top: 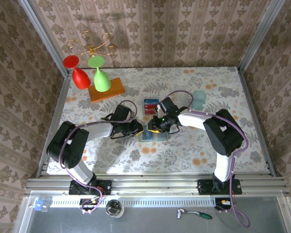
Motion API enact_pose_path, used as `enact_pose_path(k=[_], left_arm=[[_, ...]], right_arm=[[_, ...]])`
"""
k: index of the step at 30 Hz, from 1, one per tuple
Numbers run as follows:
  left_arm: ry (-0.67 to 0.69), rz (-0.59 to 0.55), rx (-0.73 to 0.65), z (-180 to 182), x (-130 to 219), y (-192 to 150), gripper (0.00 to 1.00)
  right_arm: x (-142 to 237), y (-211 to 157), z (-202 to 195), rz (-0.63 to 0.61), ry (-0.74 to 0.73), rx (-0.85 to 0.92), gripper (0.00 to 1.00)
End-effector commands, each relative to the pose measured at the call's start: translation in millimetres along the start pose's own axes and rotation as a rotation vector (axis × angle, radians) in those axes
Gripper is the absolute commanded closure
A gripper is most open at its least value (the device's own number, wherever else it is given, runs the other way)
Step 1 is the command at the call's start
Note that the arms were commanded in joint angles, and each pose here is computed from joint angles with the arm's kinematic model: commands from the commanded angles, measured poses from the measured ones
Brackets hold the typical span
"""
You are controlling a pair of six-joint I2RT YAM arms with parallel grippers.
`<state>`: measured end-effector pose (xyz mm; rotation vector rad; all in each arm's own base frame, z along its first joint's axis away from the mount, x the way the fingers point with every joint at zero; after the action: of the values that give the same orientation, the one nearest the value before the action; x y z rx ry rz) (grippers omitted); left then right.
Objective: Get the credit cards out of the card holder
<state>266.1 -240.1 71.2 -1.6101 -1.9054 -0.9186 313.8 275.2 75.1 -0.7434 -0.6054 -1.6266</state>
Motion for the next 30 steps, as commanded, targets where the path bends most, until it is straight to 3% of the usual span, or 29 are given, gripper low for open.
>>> enact_pose_path(k=[1,30], left_arm=[[-0.012,0.004,0.007,1.1,-4.4,3.5,0.85],[0.048,0.061,0.035,22.2,-8.7,-4.3,0.89]], right_arm=[[-0.1,2.1,2.7,0.006,-0.012,-0.008,0.71],[-7.1,2.2,-9.5,0.029,-0.084,-0.006,0.71]])
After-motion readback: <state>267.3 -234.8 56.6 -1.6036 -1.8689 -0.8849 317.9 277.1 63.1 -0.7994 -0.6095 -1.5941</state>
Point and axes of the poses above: each hand's point on the last joint's axis, 136 mm out from that joint toward the fingers, its own x axis back along the fingers, its own z axis along the line the jaws close on, y = z × x, the point moved 4 cm from there along x, back along the fingers, and after that the axes turned 10 degrees about -x, right-handed, at the moved point
